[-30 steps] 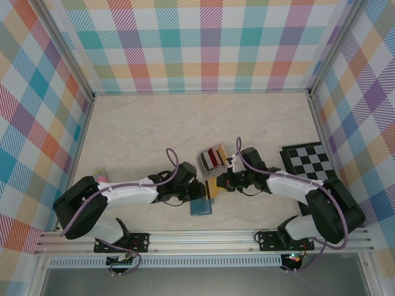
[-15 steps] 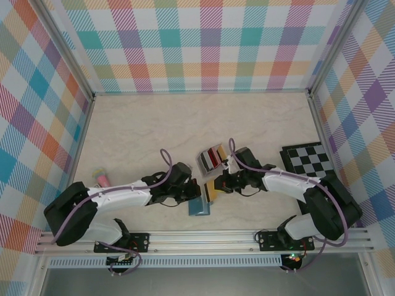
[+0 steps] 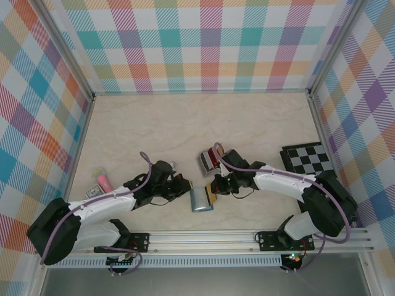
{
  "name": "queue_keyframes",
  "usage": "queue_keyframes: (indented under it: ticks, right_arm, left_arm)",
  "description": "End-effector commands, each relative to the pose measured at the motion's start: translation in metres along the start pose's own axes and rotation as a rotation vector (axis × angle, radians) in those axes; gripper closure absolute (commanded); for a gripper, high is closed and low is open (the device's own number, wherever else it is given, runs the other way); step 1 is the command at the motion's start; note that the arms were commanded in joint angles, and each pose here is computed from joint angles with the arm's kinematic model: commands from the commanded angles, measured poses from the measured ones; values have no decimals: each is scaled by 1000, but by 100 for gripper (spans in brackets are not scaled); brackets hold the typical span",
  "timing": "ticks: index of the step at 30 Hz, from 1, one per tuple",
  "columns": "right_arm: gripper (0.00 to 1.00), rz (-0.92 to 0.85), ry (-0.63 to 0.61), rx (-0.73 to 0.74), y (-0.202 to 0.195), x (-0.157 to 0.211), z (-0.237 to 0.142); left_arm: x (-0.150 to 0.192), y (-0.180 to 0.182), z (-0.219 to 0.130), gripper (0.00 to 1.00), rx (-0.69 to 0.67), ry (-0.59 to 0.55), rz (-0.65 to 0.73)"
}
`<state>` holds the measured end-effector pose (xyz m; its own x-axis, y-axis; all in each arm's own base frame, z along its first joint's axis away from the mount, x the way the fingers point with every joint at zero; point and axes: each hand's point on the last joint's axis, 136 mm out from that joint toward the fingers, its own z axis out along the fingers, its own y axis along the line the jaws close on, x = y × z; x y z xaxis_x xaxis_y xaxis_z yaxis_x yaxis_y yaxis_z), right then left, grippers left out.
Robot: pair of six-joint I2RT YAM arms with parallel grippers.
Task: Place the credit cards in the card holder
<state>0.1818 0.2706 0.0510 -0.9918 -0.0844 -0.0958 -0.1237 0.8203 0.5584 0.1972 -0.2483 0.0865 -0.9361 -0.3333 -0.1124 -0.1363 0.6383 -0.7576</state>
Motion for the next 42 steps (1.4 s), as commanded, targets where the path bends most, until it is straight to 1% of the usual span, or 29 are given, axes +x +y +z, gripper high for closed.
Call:
queue_keyframes:
  ticks: [1, 5, 6, 7, 8, 9, 11, 14, 16, 17, 19, 21, 23, 28, 31, 33, 35, 36, 38, 40, 41, 42]
  right_arm:
    - [98, -10, 10, 101, -16, 2, 2]
    - [98, -18, 13, 99, -14, 1, 3]
    - [98, -20, 11, 94, -12, 0, 2]
    - [98, -21, 12, 91, -11, 0, 2]
    - [98, -22, 12, 83, -9, 0, 2]
    - [98, -25, 12, 76, -7, 0, 2]
    - [98, -22, 9, 68, -4, -1, 0]
    - [98, -24, -1, 54, 0, -2, -3]
    - [98, -26, -10, 53, 2, -4, -6]
    - [98, -27, -17, 58, 2, -5, -9]
    - [98, -35, -42, 67, 3, -8, -15]
    - [98, -38, -64, 82, 2, -11, -21]
    - [98, -32, -75, 110, -3, -12, -24]
    - [98, -17, -88, 149, -16, -11, -28]
    - [98, -8, -77, 125, -16, -9, -25]
    - [98, -7, -79, 90, -10, -9, -25]
    - [97, -29, -92, 50, -1, -11, -28]
    - [97, -40, -93, 39, 3, -12, -30]
    - [97, -67, -80, -12, 14, -12, -30]
    - [97, -81, -55, -79, 27, -10, -29]
    - [97, -85, -50, -122, 36, -10, -29]
    - [97, -90, -44, -158, 42, -8, -30]
  left_arm:
    - [7, 32, -18, 100, -123, 15, 38]
    - [17, 69, -35, 100, -255, 34, 61]
    - [19, 75, -35, 96, -264, 38, 61]
    - [21, 77, -35, 88, -262, 44, 60]
    - [23, 78, -34, 83, -257, 47, 55]
    - [24, 78, -34, 81, -251, 54, 55]
    - [25, 78, -33, 72, -244, 54, 56]
    - [24, 74, -30, 68, -221, 52, 62]
    - [24, 73, -30, 70, -216, 57, 69]
    - [23, 72, -29, 73, -212, 56, 73]
    - [24, 71, -28, 78, -198, 56, 75]
    - [19, 59, -23, 88, -141, 38, 89]
    - [17, 55, -20, 94, -115, 34, 94]
    - [10, 47, -11, 99, -100, 24, 94]
    - [9, 49, -8, 100, -126, 35, 90]
    - [7, 47, -13, 93, -144, 29, 93]
    - [3, 41, -19, 91, -123, -9, 78]
    - [0, 37, -25, 86, -105, -37, 62]
    - [-3, 29, -34, 68, -66, -80, 30]
    - [-6, 22, -44, 58, -37, -115, 26]
    - [-6, 20, -48, 48, -33, -124, 25]
    - [-6, 16, -51, 45, -27, -121, 27]
